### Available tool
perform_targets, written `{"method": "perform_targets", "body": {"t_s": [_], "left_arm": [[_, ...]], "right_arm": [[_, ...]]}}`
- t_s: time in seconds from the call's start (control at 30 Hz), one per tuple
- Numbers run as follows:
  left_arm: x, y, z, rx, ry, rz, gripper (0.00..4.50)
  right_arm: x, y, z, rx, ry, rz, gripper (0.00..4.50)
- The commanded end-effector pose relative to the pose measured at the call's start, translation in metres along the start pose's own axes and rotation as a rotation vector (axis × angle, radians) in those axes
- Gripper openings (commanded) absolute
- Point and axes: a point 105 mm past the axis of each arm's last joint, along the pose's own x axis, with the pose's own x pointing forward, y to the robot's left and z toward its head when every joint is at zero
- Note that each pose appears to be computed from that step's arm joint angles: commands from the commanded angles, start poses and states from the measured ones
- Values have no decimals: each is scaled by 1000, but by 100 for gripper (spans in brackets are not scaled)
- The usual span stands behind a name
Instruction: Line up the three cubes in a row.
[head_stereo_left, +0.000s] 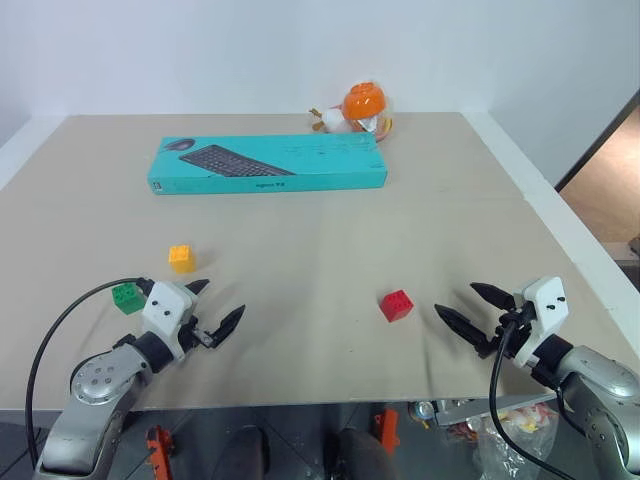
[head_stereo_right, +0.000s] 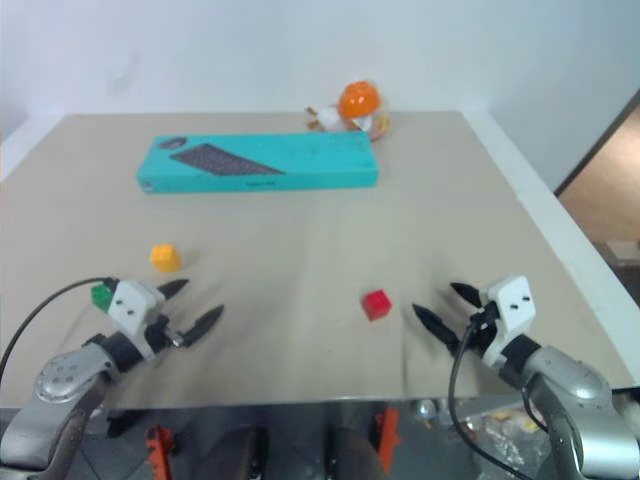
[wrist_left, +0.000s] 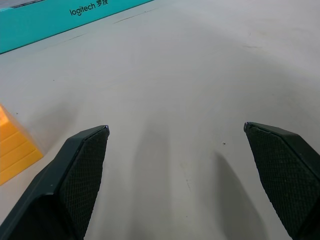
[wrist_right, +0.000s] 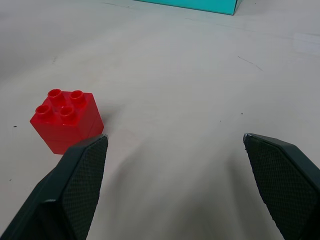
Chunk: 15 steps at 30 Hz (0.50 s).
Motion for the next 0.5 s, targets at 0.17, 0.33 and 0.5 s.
{"method": "perform_targets", "body": {"t_s": [0.17, 0.33, 0.5], "left_arm": [[5, -12, 16, -4, -66, -125, 447], [3, -16, 16, -17, -69, -159, 447], [3, -19, 17, -15, -71, -207, 447]], "right_arm": [[4, -6, 15, -71, -26, 3, 450], [5, -5, 17, -71, -31, 3, 450], [4, -5, 19, -78, -38, -2, 450]]}}
